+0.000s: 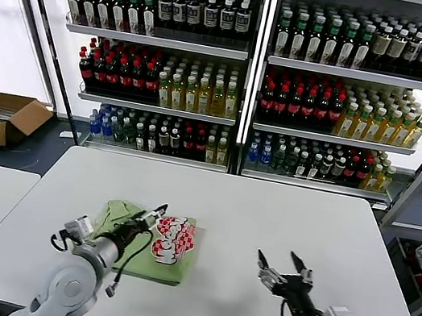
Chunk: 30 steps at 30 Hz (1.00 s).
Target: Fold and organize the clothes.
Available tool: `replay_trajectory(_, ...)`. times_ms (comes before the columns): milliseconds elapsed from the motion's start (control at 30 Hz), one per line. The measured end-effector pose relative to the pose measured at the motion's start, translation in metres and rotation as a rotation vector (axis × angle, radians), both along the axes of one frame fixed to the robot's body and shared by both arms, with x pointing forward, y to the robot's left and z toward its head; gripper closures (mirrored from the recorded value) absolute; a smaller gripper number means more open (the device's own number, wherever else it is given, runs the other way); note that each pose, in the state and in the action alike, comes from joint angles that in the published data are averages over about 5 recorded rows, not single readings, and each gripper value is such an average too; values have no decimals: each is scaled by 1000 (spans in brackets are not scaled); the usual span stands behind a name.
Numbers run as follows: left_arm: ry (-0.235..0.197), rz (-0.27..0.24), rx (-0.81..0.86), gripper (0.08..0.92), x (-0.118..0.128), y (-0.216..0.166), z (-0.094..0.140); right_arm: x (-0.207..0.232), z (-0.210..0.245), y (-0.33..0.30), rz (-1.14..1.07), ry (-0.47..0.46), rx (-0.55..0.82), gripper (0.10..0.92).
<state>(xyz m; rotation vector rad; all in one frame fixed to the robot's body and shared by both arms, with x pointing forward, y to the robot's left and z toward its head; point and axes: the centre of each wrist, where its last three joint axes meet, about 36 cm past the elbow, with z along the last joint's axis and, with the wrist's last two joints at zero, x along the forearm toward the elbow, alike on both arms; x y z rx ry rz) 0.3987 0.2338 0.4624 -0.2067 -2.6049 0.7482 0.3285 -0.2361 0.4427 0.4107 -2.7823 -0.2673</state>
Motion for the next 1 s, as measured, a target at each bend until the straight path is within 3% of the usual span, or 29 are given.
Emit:
replay_trajectory(100, -43, 31, 90, 199, -4, 22, 0, 14, -10, 23, 55, 52, 25, 200)
replay_trajectory(233, -88, 71, 184, 178, -12, 46, 1, 32, -23, 56, 131, 116, 35, 200)
replay_trajectory(433, -115, 115, 269, 177, -26, 68, -1, 53, -40, 93, 221, 187, 20, 235)
replay_trajectory(1000, -120, 154, 324, 177, -43, 83, -7, 75, -51, 132, 308, 254, 14, 723)
